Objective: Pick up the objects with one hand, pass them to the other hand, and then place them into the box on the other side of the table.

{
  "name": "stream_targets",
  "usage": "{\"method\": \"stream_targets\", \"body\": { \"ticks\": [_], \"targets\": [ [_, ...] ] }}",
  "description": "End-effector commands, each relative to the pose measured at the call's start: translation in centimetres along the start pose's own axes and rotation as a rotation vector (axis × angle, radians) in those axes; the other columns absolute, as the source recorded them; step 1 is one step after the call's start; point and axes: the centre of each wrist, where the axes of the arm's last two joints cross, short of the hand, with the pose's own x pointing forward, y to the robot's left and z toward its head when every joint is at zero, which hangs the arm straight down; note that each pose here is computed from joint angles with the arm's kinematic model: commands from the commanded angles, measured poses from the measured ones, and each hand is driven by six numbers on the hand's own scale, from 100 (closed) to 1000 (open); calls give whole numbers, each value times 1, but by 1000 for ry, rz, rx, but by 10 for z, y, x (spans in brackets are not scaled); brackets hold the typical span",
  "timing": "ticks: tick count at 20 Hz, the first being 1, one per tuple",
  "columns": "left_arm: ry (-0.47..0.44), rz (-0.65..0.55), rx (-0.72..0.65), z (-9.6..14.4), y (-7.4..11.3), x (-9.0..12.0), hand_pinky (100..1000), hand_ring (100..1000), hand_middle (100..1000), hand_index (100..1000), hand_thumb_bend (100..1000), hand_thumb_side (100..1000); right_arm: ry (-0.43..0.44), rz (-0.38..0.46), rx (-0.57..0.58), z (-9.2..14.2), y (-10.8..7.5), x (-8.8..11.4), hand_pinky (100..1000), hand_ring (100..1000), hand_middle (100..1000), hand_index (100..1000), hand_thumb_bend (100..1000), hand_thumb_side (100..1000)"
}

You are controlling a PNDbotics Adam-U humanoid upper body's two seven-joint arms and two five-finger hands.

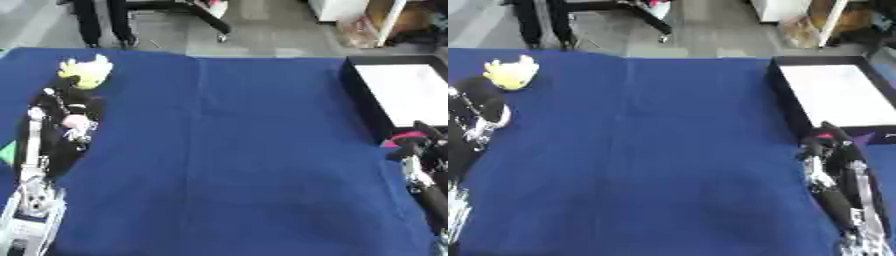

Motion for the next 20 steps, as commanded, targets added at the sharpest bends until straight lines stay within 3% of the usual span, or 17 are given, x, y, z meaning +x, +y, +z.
{"method": "stream_targets", "body": {
  "ticks": [1, 7, 10, 16, 17, 18, 20],
  "targets": [
    [-15, -1, 5, -3, 3, 4, 595, 621, 560, 793, 621, 639, -17, 11, 4, -2, -2, 3, 664, 559, 620, 888, 100, 481],
    [-4, -25, 2, -3, 6, 3, 595, 626, 563, 794, 621, 635, -14, 12, 6, -2, -2, 2, 665, 559, 620, 888, 100, 481],
    [14, -123, -21, -7, 17, 1, 610, 642, 584, 808, 646, 606, -10, 14, 7, -2, -2, 2, 664, 558, 620, 888, 100, 481],
    [139, -695, -139, -29, 89, 13, 740, 697, 664, 875, 569, 477, 9, 26, 17, 0, -3, -1, 664, 557, 618, 888, 100, 479],
    [181, -791, -171, -33, 102, 16, 754, 700, 671, 878, 476, 467, 10, 28, 18, 1, -3, -1, 664, 557, 619, 888, 100, 474],
    [216, -864, -199, -37, 111, 19, 754, 700, 671, 878, 561, 469, 11, 29, 20, 1, -3, -1, 664, 557, 619, 888, 100, 479],
    [301, -979, -264, -43, 127, 22, 792, 702, 686, 889, 622, 504, 14, 30, 28, 1, -3, -2, 664, 557, 619, 888, 100, 481]
  ]
}}
